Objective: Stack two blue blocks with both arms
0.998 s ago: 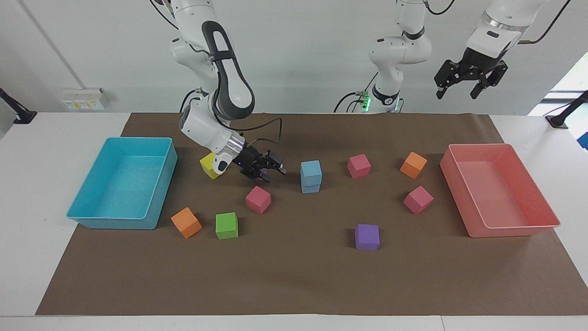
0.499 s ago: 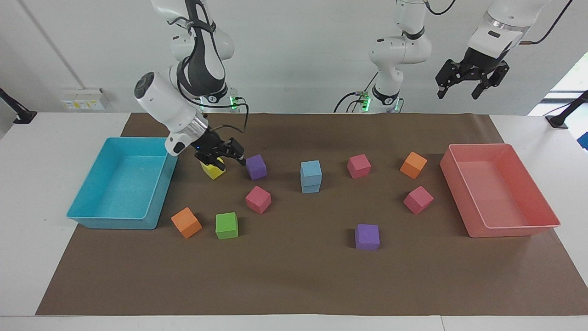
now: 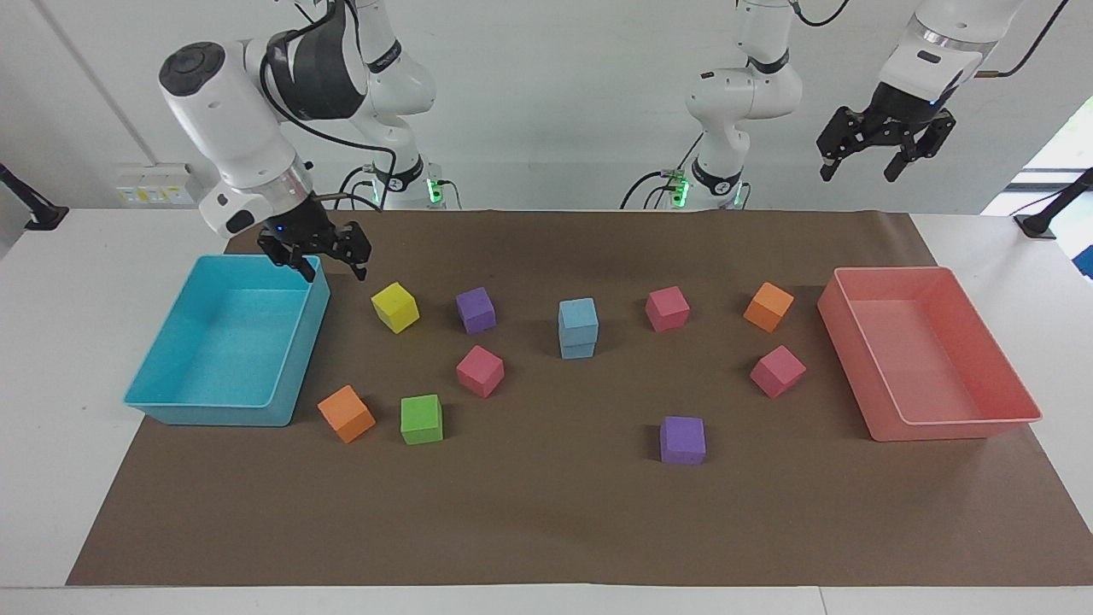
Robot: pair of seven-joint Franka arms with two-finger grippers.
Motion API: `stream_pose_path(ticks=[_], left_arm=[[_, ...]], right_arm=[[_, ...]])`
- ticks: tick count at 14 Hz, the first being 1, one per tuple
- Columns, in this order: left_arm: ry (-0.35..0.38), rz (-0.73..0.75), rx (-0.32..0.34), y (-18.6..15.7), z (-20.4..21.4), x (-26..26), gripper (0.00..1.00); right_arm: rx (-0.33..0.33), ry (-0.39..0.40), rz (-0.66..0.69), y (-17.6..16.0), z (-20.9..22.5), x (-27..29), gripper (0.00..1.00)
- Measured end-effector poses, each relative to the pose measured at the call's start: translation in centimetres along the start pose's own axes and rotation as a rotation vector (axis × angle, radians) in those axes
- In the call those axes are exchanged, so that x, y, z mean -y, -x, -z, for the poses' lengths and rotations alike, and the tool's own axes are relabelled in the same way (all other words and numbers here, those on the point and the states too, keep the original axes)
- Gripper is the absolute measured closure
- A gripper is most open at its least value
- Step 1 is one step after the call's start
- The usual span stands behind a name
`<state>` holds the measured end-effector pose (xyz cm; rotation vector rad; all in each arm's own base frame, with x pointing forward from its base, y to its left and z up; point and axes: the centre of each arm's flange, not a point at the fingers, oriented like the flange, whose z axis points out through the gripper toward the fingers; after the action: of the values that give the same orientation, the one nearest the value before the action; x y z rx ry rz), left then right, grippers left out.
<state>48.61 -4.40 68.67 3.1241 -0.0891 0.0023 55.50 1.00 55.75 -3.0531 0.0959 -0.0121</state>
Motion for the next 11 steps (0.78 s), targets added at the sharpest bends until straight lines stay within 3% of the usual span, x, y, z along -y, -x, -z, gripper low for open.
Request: stream_pose_path(ticks=[3, 7, 11], left_arm=[[0.0, 0.0, 0.0, 0.0, 0.0, 0.0, 0.0], [0.0, 0.0, 0.0, 0.0, 0.0, 0.0, 0.0], [0.0, 0.0, -0.002, 0.1, 0.2, 0.0, 0.0]], right_arm=[[0.01, 0.047, -0.006, 0.3, 3.9, -1.0, 0.07], [0.02, 0.051, -0.043, 0.9, 7.3, -2.8, 0.0], [0.039, 0.053, -0.067, 1.6, 9.4, -4.0, 0.0]])
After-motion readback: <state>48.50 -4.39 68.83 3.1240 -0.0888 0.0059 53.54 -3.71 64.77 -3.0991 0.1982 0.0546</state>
